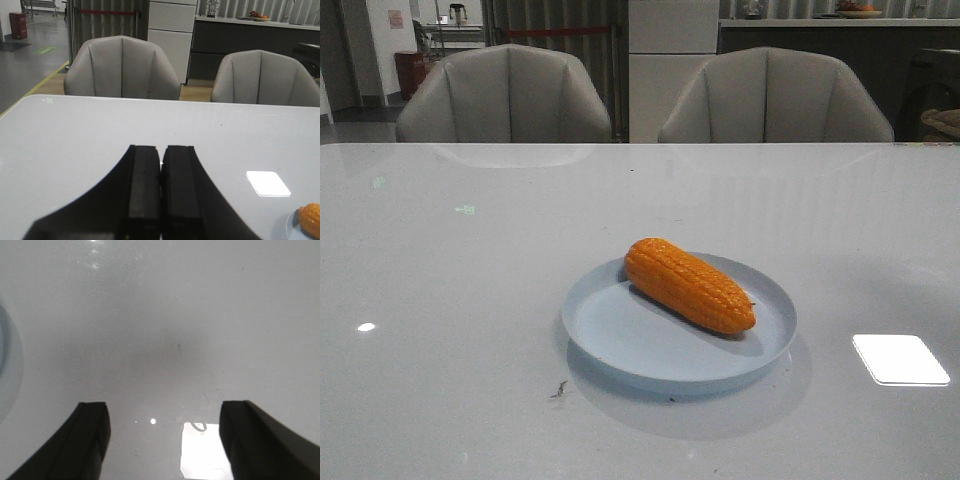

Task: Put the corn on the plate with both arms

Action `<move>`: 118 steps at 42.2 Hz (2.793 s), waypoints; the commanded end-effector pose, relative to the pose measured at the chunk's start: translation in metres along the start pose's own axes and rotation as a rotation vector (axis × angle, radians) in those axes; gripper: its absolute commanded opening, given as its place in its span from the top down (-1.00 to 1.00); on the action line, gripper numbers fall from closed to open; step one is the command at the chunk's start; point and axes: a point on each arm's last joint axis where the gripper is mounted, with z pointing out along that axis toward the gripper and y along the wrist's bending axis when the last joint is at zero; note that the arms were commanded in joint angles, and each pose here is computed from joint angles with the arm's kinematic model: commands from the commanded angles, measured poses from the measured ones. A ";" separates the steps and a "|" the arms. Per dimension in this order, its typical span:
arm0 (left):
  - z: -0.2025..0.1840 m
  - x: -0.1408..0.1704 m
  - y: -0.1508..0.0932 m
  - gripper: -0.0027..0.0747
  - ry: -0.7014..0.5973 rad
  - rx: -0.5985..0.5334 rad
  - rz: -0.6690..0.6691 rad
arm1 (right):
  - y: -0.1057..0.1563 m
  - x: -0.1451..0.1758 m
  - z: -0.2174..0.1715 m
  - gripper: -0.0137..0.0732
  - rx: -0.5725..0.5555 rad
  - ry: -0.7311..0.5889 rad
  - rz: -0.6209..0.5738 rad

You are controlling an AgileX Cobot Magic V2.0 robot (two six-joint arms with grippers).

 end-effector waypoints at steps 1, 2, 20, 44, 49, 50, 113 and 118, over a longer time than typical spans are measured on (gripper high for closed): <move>-0.002 -0.008 -0.001 0.69 -0.099 0.009 -0.021 | -0.001 -0.009 -0.013 -0.63 0.001 -0.097 -0.002; -0.002 -0.005 0.000 0.69 -0.091 0.009 -0.021 | -0.001 -0.009 -0.013 -0.63 0.001 -0.097 -0.002; -0.017 0.046 0.003 0.69 0.001 0.004 -0.020 | -0.001 -0.009 -0.013 -0.63 0.001 -0.097 -0.002; -0.055 0.058 0.004 0.69 -0.209 0.021 -0.021 | -0.001 -0.010 -0.013 -0.63 0.001 -0.097 -0.002; -0.056 0.057 0.004 0.69 -0.217 0.022 -0.021 | -0.001 -0.009 -0.013 -0.63 0.001 -0.094 -0.002; -0.056 0.057 0.004 0.69 -0.218 0.022 -0.021 | -0.001 -0.009 -0.013 -0.63 0.001 -0.094 -0.002; -0.056 0.057 0.004 0.69 -0.217 0.022 -0.021 | 0.005 0.000 -0.069 0.63 -0.047 -0.324 0.030; -0.056 0.057 0.004 0.69 -0.217 0.022 -0.021 | 0.005 0.018 -0.078 0.63 -0.046 -0.350 0.026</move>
